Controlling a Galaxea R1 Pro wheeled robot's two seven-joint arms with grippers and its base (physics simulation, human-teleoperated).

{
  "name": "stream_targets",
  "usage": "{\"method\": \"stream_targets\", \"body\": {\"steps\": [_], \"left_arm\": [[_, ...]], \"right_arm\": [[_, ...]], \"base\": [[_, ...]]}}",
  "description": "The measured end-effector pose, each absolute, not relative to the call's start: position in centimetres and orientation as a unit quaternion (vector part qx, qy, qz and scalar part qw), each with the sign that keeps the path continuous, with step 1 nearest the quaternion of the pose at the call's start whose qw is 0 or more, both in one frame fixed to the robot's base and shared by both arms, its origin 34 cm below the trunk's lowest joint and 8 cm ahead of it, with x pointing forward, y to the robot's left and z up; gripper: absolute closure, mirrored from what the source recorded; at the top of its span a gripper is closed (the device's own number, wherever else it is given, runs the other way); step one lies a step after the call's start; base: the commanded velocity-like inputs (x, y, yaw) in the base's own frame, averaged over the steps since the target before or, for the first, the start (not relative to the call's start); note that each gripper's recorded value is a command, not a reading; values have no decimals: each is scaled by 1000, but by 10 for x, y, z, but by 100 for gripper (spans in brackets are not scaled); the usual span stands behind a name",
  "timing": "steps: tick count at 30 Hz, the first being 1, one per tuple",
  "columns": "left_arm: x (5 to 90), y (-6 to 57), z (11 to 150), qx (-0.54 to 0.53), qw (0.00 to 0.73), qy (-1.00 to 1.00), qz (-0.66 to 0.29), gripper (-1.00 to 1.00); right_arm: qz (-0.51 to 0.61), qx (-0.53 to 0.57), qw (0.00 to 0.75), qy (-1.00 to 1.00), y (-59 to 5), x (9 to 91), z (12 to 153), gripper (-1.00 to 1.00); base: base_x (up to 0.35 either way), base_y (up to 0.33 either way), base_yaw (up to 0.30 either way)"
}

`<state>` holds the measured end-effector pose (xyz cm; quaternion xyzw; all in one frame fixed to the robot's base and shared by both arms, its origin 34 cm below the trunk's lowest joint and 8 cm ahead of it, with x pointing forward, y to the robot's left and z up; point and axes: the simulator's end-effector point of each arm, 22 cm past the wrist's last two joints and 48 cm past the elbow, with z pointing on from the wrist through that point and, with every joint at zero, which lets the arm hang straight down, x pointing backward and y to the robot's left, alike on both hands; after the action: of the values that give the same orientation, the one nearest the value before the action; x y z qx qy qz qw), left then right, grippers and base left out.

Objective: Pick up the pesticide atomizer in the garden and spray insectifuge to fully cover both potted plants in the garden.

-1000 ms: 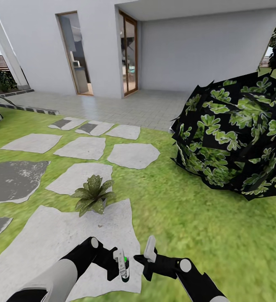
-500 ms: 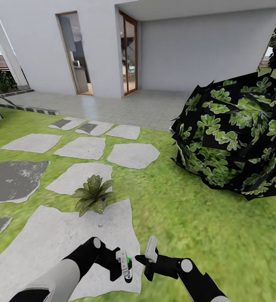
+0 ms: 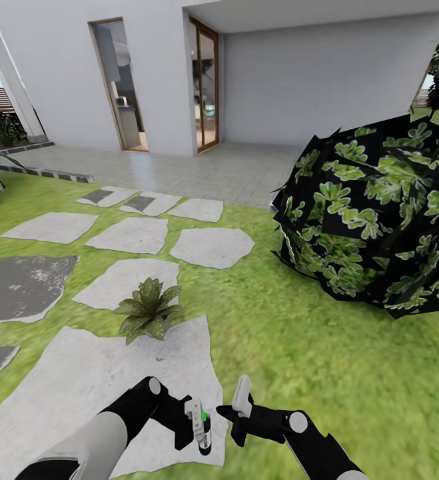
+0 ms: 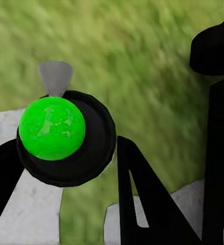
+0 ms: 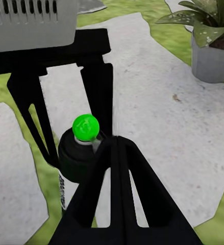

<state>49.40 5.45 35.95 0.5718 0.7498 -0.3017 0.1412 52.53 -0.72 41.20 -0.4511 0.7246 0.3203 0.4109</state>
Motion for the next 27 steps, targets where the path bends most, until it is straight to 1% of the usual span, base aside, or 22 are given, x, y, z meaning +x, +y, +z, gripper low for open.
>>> {"method": "stream_targets", "body": {"steps": [11,17,27], "left_arm": [[494,48,361,572,145,748,-304,100],[497,34,368,572,167,737,-317,100],[498,34,369,571,170,737,-318,100]], "right_arm": [[320,-451,412,724,-7,526,413,100],[320,-451,412,724,-7,526,413,100],[320,-451,412,724,-7,526,413,100]], "base": [[0,0,0],[0,0,0],[0,0,0]]}}
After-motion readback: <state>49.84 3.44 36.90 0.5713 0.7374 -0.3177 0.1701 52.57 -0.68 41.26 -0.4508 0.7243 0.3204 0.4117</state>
